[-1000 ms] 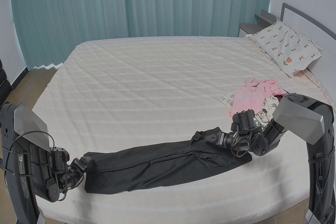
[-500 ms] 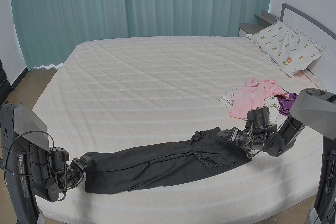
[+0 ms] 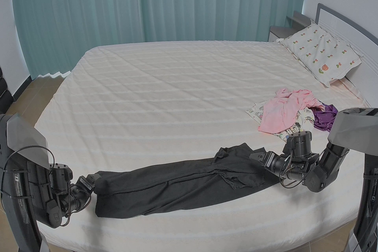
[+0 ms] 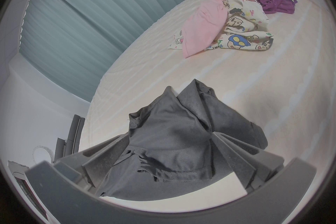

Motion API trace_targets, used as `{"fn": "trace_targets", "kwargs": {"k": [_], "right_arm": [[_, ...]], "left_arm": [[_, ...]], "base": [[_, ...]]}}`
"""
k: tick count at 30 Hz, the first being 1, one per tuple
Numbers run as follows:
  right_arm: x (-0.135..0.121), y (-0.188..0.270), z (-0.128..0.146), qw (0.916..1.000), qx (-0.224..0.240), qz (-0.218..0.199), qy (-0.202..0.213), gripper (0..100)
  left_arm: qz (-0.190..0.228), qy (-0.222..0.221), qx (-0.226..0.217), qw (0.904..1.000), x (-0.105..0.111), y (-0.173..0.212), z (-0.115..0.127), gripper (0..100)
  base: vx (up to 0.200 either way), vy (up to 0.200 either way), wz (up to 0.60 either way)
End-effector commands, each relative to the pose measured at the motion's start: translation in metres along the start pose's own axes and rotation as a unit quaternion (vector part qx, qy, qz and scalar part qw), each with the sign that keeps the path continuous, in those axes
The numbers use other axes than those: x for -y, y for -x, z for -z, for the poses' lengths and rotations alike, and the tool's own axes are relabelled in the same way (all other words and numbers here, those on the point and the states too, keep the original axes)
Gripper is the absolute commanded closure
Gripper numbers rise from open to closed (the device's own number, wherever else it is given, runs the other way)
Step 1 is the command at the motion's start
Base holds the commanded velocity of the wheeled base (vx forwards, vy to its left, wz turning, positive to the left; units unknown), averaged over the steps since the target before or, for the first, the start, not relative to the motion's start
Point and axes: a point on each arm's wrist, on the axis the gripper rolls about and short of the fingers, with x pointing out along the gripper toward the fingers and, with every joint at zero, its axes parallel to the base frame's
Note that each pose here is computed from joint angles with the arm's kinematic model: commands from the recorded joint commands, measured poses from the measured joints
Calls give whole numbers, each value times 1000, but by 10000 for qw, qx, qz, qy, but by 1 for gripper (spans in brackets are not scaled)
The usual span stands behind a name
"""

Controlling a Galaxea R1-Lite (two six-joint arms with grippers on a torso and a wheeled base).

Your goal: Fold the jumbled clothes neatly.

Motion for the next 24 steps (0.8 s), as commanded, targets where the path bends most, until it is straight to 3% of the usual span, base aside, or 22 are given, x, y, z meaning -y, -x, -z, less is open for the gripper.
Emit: {"fn": "trace_targets", "kwargs": {"k": [1,5,7,8,13,24], "right_arm": [[5,0,8,9999,-139,87,-4,0],[7,0,17,9995,-268,164,30,0],[7,0,17,9995,-268,164,30,0],[7,0,25,9996,-261,108,76,0],[8,0,29,9998,-109,-19,135,0],[10,-4,32,9998,-124,-14,131,0]], "left_arm": [[440,-86,282,9986,16,25,-10,0],[457,-696,362,9959,17,23,-12,0],[457,-696,362,9959,17,23,-12,0],[323,-1121,169,9930,10,15,-7,0],[443,-1728,-328,9834,3,8,2,0],[425,-2240,-596,9718,-6,-32,13,0]], "base": [[0,0,0],[0,0,0],[0,0,0],[0,0,0],[0,0,0],[0,0,0]]}}
